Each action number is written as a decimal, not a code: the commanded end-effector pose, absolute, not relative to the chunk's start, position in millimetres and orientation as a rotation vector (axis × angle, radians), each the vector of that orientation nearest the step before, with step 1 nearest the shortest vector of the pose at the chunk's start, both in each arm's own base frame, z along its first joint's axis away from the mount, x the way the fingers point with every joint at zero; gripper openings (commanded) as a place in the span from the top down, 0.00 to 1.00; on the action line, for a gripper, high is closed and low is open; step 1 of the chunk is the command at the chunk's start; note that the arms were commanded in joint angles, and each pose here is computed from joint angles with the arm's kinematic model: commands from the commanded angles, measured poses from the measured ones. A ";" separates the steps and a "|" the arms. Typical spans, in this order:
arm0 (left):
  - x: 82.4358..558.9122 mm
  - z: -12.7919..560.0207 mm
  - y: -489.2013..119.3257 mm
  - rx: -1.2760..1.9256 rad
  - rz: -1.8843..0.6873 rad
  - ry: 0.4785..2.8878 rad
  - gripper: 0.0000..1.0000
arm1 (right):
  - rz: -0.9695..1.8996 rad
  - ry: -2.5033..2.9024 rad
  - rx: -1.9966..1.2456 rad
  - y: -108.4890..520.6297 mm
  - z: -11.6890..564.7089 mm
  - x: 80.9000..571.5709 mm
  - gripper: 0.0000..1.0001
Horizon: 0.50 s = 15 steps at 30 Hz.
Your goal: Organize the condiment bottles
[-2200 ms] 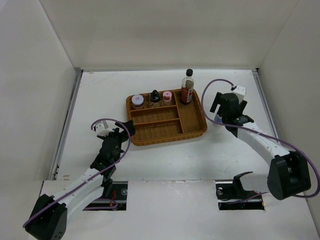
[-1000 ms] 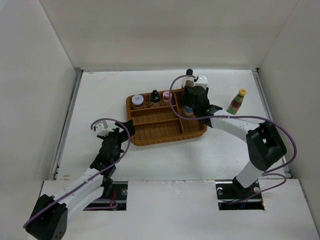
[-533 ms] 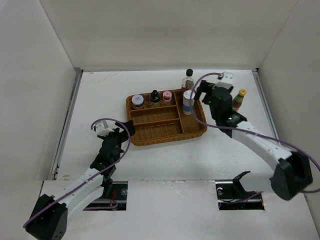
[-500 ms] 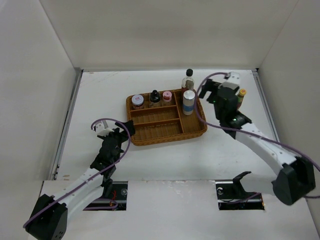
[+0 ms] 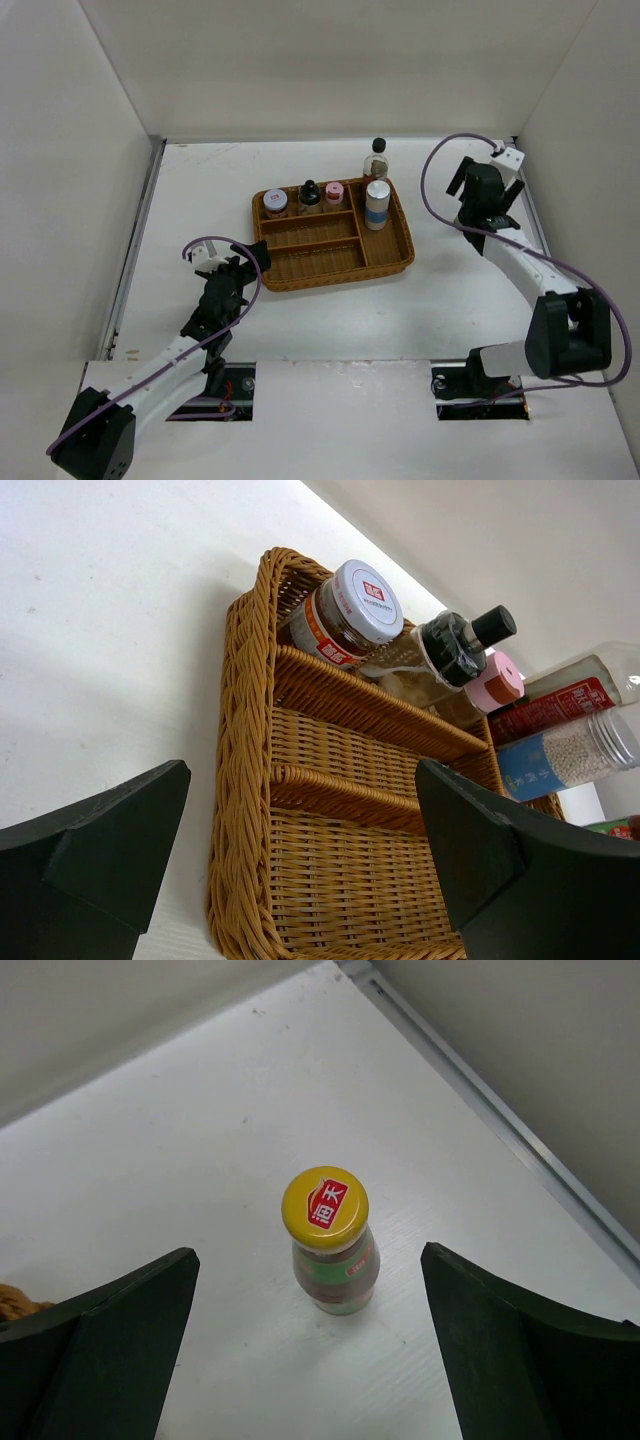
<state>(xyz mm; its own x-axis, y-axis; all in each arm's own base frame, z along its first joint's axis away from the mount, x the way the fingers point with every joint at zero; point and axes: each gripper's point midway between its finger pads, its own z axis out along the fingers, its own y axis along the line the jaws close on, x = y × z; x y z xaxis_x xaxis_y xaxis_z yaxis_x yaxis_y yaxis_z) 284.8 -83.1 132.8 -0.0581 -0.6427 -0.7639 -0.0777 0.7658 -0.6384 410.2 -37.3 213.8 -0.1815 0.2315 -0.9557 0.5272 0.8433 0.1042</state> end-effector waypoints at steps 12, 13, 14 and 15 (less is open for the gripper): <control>287.4 139.5 -83.7 -0.605 -0.538 1.552 0.00 | -0.299 1.799 0.588 -56.6 195.8 465.9 0.11; 287.3 140.8 -83.4 -0.606 -0.539 1.547 0.00 | -0.304 1.818 0.586 -56.3 189.1 466.2 0.11; 287.0 141.3 -82.9 -0.608 -0.538 1.543 0.00 | -0.312 1.833 0.590 -56.2 183.8 465.3 0.11; 286.9 141.4 -82.5 -0.609 -0.537 1.542 0.00 | -0.314 1.842 0.593 -55.1 178.5 465.0 0.13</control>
<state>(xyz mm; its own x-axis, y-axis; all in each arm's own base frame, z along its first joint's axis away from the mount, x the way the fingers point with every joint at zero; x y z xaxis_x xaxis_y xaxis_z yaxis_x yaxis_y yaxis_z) 285.2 -82.6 129.7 -0.0641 -0.6411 -0.7648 -0.0861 0.7670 -0.6358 452.5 -61.5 167.0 -0.2887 0.2343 -0.9283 0.5572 0.8296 0.0361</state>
